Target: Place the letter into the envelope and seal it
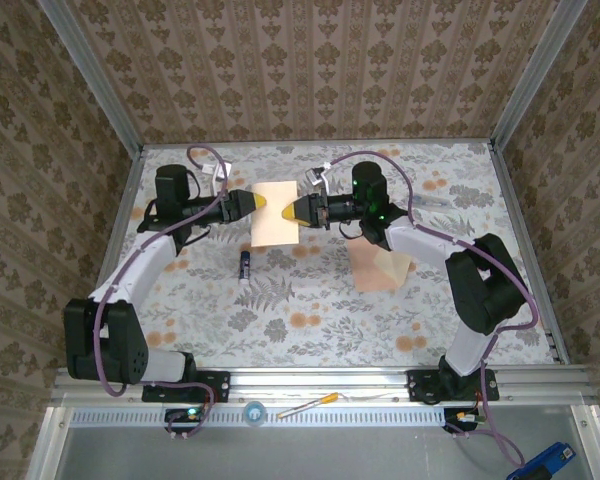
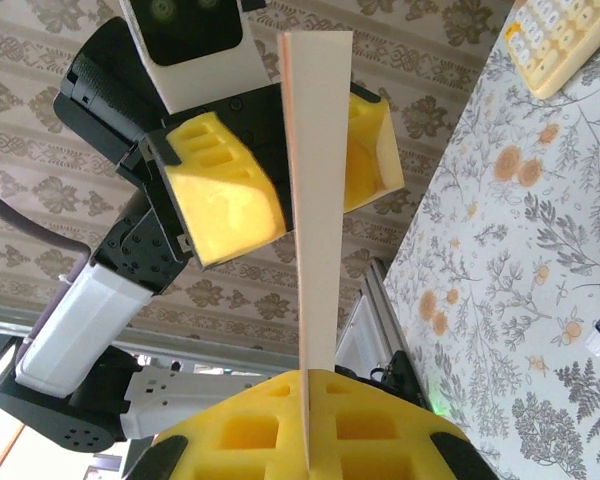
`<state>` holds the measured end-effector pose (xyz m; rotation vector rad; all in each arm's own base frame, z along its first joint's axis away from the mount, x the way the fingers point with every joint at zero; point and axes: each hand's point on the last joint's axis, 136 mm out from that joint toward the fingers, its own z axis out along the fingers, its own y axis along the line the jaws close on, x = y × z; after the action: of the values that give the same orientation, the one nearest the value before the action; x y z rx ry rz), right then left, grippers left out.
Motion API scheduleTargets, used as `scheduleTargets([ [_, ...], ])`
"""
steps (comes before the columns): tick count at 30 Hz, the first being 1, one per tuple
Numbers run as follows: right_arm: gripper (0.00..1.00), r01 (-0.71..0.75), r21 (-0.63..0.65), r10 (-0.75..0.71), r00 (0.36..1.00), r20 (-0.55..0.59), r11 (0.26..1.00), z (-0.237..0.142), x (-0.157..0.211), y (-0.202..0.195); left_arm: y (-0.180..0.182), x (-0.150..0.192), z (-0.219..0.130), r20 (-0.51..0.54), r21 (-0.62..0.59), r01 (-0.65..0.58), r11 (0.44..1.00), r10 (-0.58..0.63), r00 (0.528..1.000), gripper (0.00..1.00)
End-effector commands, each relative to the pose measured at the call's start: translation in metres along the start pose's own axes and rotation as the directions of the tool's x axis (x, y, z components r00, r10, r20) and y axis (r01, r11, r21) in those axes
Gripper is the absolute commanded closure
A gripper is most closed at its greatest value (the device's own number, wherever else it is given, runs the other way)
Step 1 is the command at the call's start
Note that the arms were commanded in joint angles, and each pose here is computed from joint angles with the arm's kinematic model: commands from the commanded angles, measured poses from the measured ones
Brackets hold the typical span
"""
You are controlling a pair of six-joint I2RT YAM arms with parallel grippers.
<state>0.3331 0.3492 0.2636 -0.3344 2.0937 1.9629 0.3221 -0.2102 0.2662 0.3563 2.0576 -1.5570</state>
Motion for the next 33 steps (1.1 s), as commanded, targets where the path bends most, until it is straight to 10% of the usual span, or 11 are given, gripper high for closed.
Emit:
scheduleTargets([
  [1,1.0,0.076,-0.043,-0.076,0.997,-0.019,0.996,-0.001,-0.001,0.027,-0.007,0.001,0.004,-0.011,0.05,-0.014,0.999,0.015,1.0,0.72],
  [11,0.97,0.073,-0.019,-0.074,0.997,-0.027,0.997,-0.001,0.003,0.02,-0.012,-0.011,0.002,0.032,0.034,-0.03,0.999,0.029,0.999,1.0],
  [22,0.28,0.03,-0.038,-0.028,0.998,0.054,0.999,-0.003,-0.004,0.014,-0.018,-0.041,-0.013,0.26,-0.024,-0.029,0.999,0.034,0.965,1.0],
  [33,0.2,-0.045,-0.046,0.051,0.989,0.137,0.998,-0.006,-0.001,-0.009,-0.022,-0.054,-0.024,0.373,-0.034,-0.003,0.999,0.015,0.928,1.0],
])
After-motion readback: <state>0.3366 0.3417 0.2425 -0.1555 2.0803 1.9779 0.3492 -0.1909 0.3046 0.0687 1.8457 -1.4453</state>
